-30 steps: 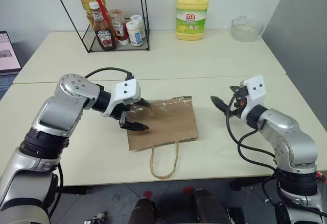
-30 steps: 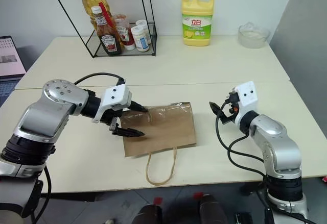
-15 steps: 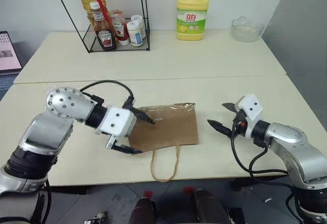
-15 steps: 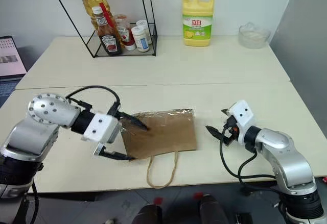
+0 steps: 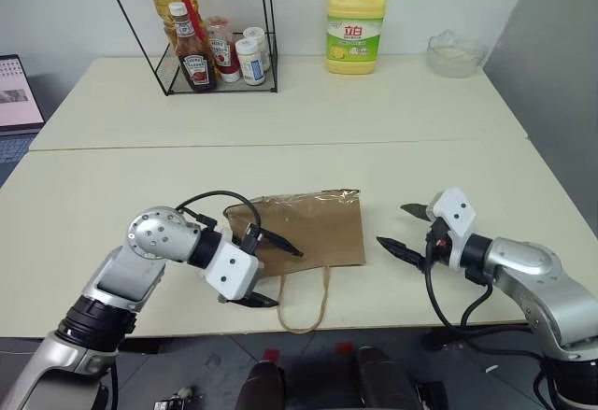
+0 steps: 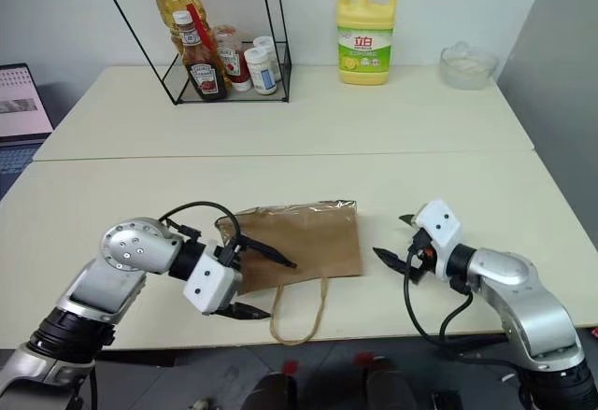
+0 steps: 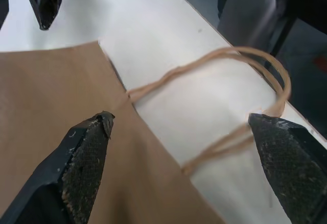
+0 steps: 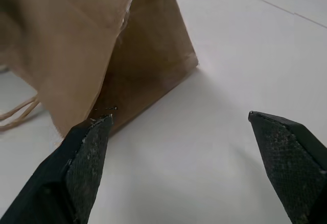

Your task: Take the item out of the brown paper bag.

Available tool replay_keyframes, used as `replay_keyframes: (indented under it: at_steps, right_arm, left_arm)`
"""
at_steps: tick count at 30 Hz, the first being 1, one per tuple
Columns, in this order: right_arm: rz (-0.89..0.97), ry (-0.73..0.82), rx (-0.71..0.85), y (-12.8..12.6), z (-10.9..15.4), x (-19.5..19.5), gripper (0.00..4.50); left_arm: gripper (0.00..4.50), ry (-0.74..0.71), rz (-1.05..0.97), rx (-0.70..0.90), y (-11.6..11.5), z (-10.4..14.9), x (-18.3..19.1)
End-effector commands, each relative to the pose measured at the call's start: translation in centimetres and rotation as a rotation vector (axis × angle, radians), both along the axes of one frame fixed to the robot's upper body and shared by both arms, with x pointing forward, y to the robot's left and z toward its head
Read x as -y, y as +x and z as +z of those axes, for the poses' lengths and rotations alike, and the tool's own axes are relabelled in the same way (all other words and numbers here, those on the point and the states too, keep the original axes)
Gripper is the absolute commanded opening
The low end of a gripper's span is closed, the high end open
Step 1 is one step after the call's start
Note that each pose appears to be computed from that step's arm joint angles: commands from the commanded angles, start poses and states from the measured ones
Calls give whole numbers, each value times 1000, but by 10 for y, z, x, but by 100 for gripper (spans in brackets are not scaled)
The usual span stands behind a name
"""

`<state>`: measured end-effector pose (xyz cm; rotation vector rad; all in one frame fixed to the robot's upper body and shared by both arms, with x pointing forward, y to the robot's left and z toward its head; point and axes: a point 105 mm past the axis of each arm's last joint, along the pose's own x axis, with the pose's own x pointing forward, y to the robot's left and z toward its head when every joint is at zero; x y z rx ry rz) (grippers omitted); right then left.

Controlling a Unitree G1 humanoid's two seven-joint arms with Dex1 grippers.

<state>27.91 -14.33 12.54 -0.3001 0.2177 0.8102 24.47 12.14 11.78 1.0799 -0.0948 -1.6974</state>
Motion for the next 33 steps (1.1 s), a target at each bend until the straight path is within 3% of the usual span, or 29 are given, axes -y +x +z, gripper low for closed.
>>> replay_keyframes:
  at_steps: [1,5,17,33]
  right_arm:
    - [9,3,66,-2,14,3,447]
    - [3,2,63,-3,13,6,447]
    - [5,3,43,-8,3,7,447]
    - [20,-11,31,-15,3,11,447]
  left_arm:
    - [450,-5,-15,34,-1,-5,4]
    - [450,-6,-14,44,1,-9,3]
    - [450,40,23,63,12,19,-25]
    - [450,-33,7,44,4,-12,-1]
